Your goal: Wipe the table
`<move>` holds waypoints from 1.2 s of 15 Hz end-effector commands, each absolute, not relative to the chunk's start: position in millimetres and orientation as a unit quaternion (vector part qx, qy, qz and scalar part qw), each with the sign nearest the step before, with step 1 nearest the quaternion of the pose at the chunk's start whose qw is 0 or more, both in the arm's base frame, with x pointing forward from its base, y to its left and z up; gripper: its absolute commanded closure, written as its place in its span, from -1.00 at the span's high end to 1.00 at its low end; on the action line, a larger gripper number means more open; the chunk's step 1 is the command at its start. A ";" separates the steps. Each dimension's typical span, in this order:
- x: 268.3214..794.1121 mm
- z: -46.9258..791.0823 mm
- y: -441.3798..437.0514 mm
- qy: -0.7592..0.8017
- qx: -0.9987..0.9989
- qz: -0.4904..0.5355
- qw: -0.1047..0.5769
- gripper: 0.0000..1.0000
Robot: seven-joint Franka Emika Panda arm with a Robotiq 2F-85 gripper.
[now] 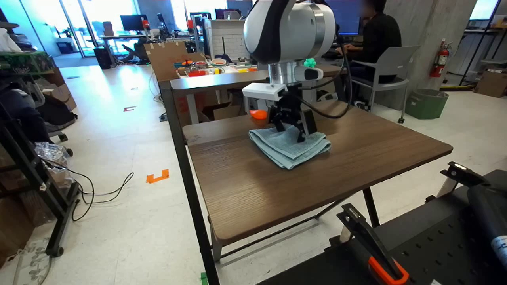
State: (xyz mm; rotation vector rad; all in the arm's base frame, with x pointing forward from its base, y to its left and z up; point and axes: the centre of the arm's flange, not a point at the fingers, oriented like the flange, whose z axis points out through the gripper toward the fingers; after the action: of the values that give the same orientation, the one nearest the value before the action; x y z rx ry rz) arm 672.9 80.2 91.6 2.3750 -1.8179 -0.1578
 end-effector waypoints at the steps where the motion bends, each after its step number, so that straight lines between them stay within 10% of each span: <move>1: 614.1 108.9 70.8 -0.523 0.848 -0.036 0.075 1.00; 18: 677.3 33.2 -5.8 -0.663 0.739 -0.021 0.120 1.00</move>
State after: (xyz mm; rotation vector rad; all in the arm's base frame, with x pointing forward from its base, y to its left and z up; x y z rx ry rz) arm 633.3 23.4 85.6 2.3034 -1.7800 -0.0868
